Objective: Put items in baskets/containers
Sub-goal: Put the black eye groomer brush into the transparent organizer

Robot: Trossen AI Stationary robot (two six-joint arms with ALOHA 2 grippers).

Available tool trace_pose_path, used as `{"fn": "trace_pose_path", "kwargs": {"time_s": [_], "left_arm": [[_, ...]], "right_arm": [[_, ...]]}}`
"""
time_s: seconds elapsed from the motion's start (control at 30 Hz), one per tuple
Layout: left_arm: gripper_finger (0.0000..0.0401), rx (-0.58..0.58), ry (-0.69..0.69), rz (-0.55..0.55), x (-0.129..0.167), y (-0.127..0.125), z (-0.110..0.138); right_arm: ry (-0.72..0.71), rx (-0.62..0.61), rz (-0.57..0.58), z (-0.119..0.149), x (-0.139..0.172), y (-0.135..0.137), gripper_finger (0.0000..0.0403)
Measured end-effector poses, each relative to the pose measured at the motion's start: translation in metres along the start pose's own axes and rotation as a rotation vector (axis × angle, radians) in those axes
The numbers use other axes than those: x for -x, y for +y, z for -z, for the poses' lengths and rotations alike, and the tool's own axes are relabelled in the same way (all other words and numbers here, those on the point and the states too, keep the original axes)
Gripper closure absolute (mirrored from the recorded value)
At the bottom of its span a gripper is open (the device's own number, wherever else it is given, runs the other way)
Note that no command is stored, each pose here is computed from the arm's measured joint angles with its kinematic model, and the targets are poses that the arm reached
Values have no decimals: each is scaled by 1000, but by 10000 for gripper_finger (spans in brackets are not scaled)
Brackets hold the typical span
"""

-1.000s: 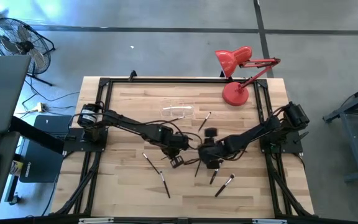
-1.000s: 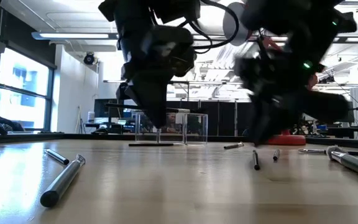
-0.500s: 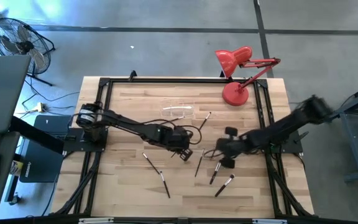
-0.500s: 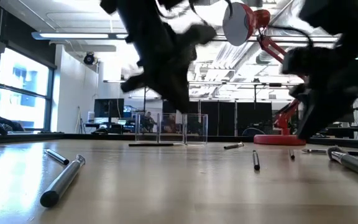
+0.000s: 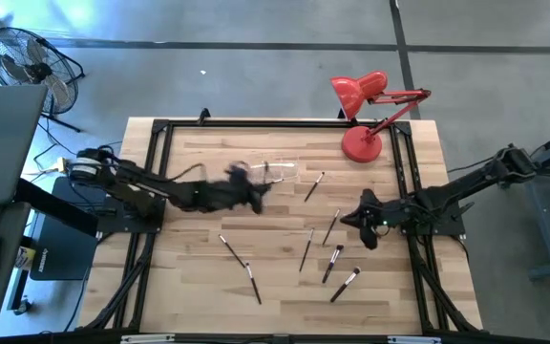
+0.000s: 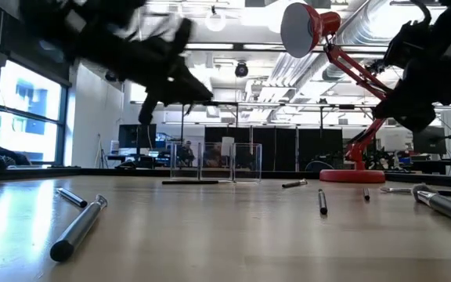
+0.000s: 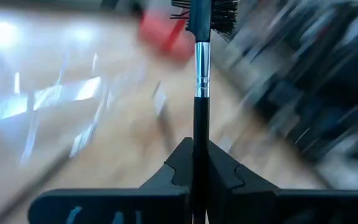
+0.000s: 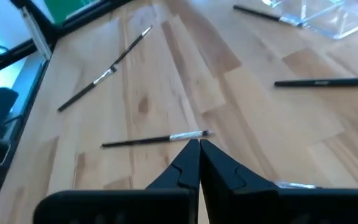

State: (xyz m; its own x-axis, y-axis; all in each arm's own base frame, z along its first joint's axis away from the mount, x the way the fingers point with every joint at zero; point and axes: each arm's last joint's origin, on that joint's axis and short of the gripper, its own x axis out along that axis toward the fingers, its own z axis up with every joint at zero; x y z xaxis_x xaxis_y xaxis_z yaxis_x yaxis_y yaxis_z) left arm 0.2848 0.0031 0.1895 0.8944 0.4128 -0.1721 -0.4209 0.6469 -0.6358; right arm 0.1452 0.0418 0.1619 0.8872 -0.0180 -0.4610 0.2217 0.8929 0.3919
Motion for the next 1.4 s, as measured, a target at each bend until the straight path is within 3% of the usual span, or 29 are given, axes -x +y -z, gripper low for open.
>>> {"fn": "trace_pose_path", "kwargs": {"time_s": [0.1, 0.2, 0.33, 0.5, 0.63, 0.77, 0.87, 1.1, 1.4], "left_arm": [[396, 43, -285, 168, 22, 31, -19], [396, -101, -401, 175, 31, 56, -27], [396, -369, -367, 159, 19, 66, -40], [395, -526, -269, 71, -7, 76, -59], [394, -642, -210, 119, -19, 83, -79], [396, -653, -172, 142, -27, 104, -96], [396, -631, -157, 224, -34, 119, -96], [396, -597, -169, 283, -44, 128, -82], [387, -586, -123, 271, -47, 133, -76]], "right_arm": [[-33, -1, 40, -1, 0, -1, 401], [-86, -6, 100, -3, -1, -2, 400], [-198, -13, 225, -7, 0, -5, 400], [-270, -36, 340, -13, 0, -13, 401], [-267, -60, 355, -16, -2, -19, 402], [-288, -103, 391, -19, -2, -25, 401], [-296, -136, 400, -21, -3, -28, 402], [-290, -152, 400, -23, -3, -31, 402], [-293, -166, 415, -25, -4, -35, 401]]}}
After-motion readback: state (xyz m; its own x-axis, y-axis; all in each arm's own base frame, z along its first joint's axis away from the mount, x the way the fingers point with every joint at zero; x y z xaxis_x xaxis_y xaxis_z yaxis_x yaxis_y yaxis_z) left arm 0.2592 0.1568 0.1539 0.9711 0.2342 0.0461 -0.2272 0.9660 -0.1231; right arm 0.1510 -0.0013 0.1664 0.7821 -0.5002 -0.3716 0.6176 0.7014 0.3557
